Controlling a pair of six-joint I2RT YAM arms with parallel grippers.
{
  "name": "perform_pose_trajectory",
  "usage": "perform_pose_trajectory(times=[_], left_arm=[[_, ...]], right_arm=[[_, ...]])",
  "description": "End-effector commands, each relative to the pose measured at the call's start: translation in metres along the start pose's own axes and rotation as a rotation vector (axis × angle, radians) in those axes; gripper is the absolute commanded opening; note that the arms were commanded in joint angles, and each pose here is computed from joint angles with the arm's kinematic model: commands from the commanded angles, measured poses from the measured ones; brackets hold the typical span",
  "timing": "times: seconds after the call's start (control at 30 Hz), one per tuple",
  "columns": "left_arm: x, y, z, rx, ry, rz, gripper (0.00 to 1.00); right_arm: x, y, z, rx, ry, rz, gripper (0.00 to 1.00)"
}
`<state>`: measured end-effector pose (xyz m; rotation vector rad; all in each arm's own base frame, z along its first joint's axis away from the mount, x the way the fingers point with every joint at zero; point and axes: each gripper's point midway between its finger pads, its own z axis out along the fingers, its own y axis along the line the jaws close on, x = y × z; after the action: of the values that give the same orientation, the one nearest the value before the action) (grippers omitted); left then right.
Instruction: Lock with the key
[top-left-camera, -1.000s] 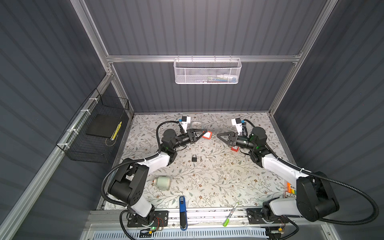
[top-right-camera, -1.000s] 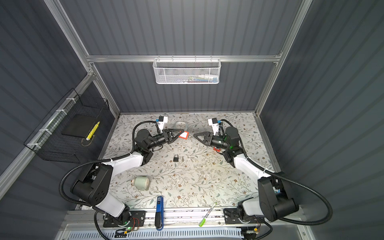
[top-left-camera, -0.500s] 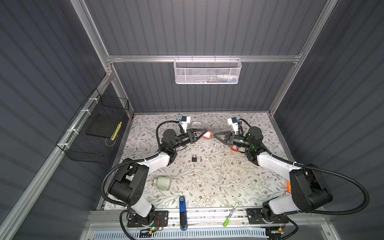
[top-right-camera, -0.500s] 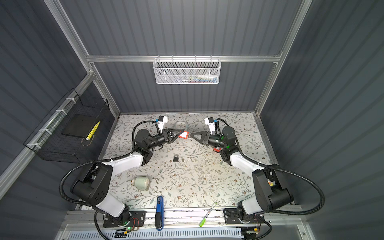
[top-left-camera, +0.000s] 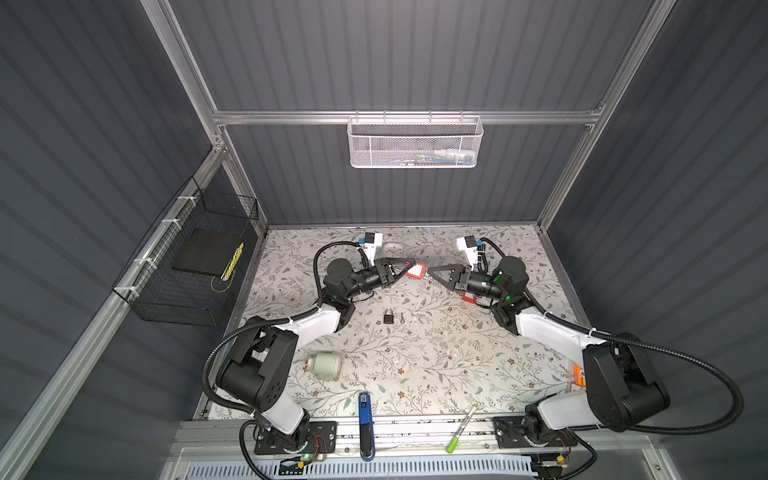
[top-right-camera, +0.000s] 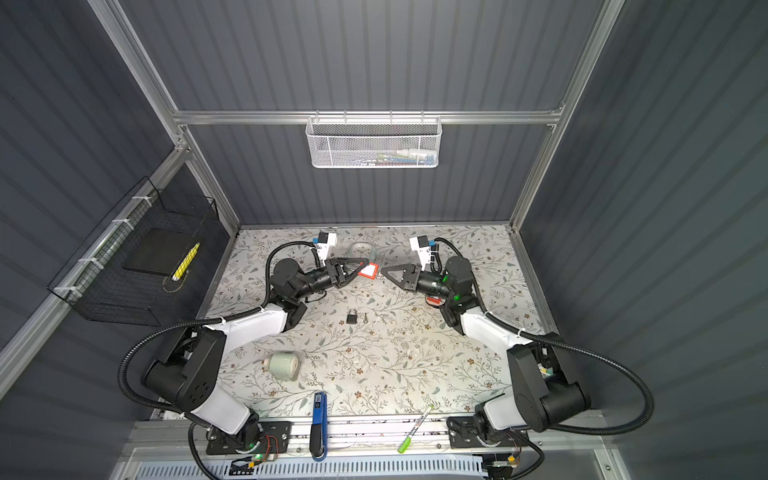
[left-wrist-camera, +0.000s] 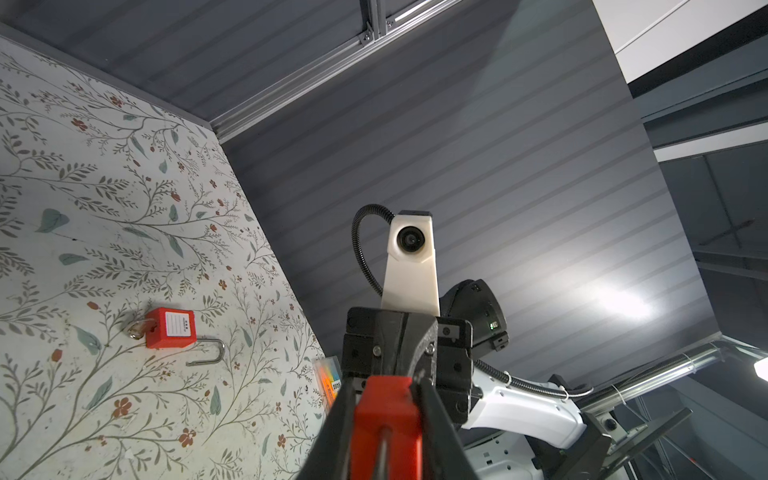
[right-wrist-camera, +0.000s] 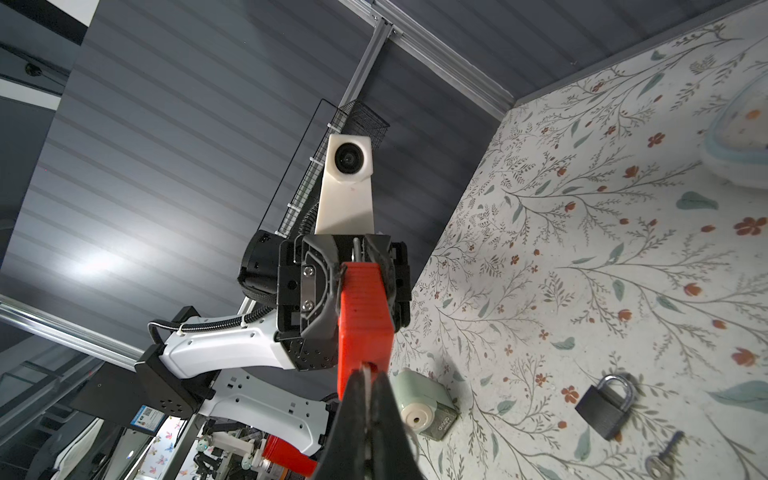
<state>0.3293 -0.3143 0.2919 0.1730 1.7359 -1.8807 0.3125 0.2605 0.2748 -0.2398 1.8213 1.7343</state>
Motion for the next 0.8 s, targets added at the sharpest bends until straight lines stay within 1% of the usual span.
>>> perform_pose_trajectory(times=[0.0,0.13,0.27,0.4,0.53,0.77], left_arm=[[-0.006,-0.006,0.001,0.013,-0.016,0.042,0.0],[-0.011,-0.005,-0.002,0.015,-0.04,0.051,0.0],[-0.013,-0.005,-0.003,0.018,-0.056,0.054,0.0],[-0.014,-0.004,-0.004,0.014,-0.067,0.059,0.0],[-0.017,-0.003,-0.007,-0.007,-0.083,0.071,0.0],[-0.019,0.002,-0.009,-0.05,-0.086,0.09,0.0]], right_arm=[[0.002,0.0,-0.011,0.012,-0.038,-0.037,0.0],[0.004,-0.003,-0.021,0.01,-0.07,-0.016,0.0],[0.007,-0.01,-0.023,0.018,-0.068,0.007,0.0],[0.006,-0.01,-0.023,-0.003,-0.069,0.017,0.0],[0.003,-0.015,-0.032,0.019,-0.095,0.016,0.0],[0.008,-0.016,-0.037,0.018,-0.084,0.024,0.0]])
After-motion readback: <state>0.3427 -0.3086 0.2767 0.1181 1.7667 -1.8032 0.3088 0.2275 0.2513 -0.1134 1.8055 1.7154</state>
